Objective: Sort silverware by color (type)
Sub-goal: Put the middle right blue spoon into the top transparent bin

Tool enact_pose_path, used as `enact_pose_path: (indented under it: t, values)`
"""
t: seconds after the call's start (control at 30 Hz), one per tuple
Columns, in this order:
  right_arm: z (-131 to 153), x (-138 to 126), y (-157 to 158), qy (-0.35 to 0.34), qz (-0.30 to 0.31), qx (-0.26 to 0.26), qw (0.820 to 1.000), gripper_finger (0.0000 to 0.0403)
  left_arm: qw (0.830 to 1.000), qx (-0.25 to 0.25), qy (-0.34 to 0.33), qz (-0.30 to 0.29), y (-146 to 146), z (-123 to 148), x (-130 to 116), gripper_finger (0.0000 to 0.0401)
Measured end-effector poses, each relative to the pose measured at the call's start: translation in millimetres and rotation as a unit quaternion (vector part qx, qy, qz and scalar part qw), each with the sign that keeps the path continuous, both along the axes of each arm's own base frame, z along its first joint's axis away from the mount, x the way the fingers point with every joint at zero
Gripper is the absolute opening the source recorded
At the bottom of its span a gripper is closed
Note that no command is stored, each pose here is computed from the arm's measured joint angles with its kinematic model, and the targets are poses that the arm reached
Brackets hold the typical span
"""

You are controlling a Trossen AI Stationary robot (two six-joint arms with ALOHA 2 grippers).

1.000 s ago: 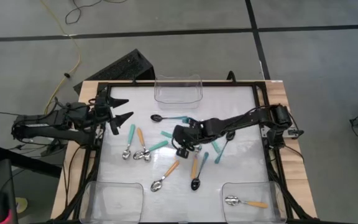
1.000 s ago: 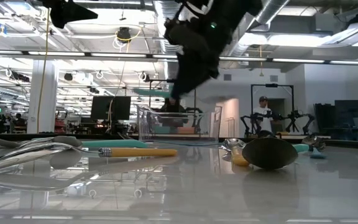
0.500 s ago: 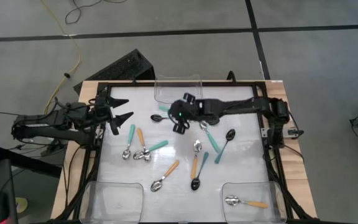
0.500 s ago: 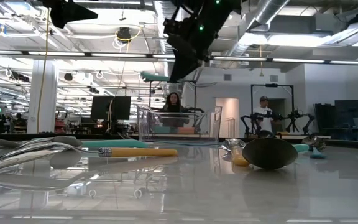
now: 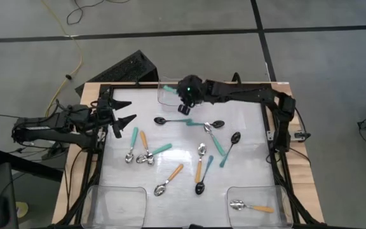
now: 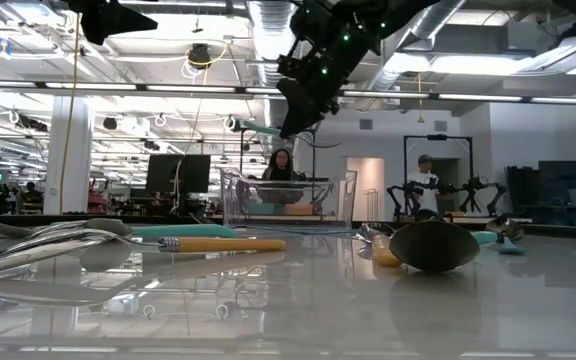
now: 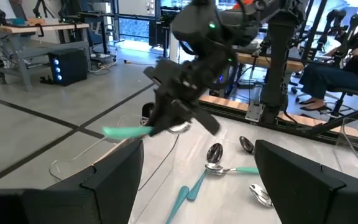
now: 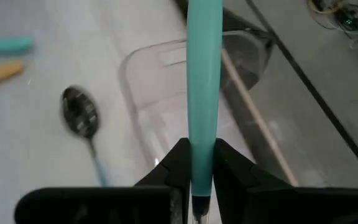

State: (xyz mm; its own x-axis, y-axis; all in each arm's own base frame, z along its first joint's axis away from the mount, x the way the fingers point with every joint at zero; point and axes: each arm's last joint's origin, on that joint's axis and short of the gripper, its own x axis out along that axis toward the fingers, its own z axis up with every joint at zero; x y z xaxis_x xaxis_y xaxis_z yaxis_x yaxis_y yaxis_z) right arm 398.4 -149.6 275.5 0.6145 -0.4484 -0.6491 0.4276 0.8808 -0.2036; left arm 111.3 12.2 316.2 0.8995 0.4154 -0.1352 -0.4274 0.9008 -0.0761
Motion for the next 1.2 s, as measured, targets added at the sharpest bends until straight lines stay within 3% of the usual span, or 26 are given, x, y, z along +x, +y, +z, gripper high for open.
enact_pose_path:
  t: [0.23, 0.43, 0.63, 1.2]
  values:
    - [2, -2, -24, -0.041, -0.03, -0.007, 0.999, 0.0068, 1.0, 0.005, 0.002, -0.001, 0, 0, 0, 0.0293]
    - [-13, 11, -41, -0.076, 0.011, 0.001, 0.997, 0.0068, 1.0, 0.007, 0.003, -0.001, 0, 0, 0, 0.0293]
    - [-38, 9, -50, -0.037, 0.002, 0.033, 0.999, 0.0068, 1.0, 0.013, 0.007, -0.002, 0, 0, 0, 0.0293]
    - [-62, 4, -66, -0.005, -0.004, 0.074, 0.997, 0.0068, 1.0, 0.015, 0.007, -0.002, 0, 0, 0, 0.0293]
